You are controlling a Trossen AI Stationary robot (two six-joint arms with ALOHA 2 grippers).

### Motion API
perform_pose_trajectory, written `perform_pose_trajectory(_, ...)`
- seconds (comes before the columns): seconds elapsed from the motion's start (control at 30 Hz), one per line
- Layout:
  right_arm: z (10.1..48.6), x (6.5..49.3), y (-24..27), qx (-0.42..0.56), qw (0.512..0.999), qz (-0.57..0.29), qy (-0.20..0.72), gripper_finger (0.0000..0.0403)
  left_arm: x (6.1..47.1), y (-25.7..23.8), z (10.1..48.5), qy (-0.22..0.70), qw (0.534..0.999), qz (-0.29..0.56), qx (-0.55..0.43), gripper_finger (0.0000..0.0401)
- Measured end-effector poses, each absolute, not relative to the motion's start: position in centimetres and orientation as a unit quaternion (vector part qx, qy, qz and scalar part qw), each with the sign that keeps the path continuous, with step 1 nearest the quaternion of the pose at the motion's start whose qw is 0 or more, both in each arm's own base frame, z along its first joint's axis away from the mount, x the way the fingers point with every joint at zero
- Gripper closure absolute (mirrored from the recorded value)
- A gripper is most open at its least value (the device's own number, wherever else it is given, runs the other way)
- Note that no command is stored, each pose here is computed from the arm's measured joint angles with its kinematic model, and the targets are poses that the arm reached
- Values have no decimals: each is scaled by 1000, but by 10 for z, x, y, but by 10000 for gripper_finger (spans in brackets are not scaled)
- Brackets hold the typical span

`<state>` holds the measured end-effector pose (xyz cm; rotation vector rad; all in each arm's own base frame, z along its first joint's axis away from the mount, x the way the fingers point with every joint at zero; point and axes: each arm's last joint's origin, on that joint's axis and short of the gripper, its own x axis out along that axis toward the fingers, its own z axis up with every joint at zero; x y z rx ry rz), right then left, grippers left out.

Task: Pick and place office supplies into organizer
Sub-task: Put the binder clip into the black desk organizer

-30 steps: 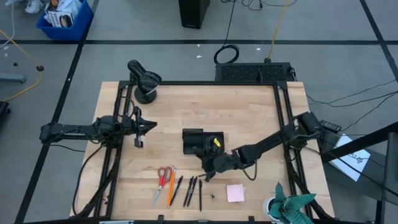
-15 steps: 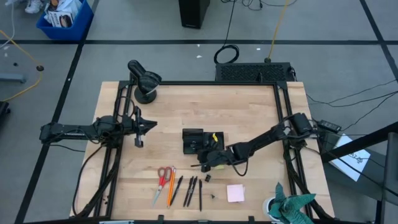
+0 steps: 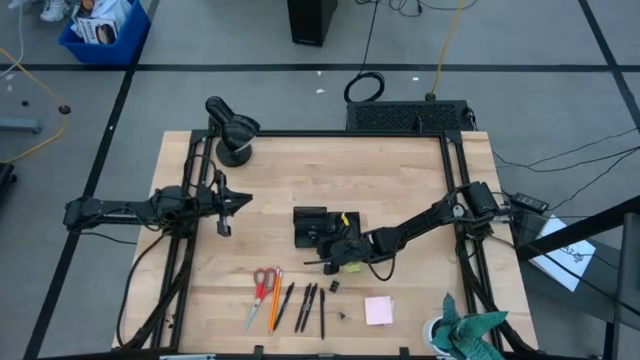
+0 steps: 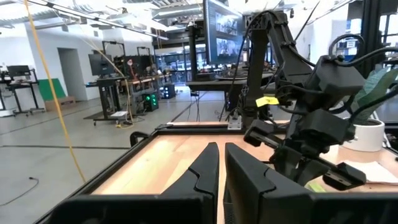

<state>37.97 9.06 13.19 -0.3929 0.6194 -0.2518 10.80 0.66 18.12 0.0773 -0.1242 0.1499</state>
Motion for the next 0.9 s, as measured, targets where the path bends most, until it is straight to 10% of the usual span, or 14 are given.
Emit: perform_pose_trajectory(0.9, 127, 380, 82, -151, 928, -94, 328, 381, 108, 7, 181, -61, 994, 76, 58, 366)
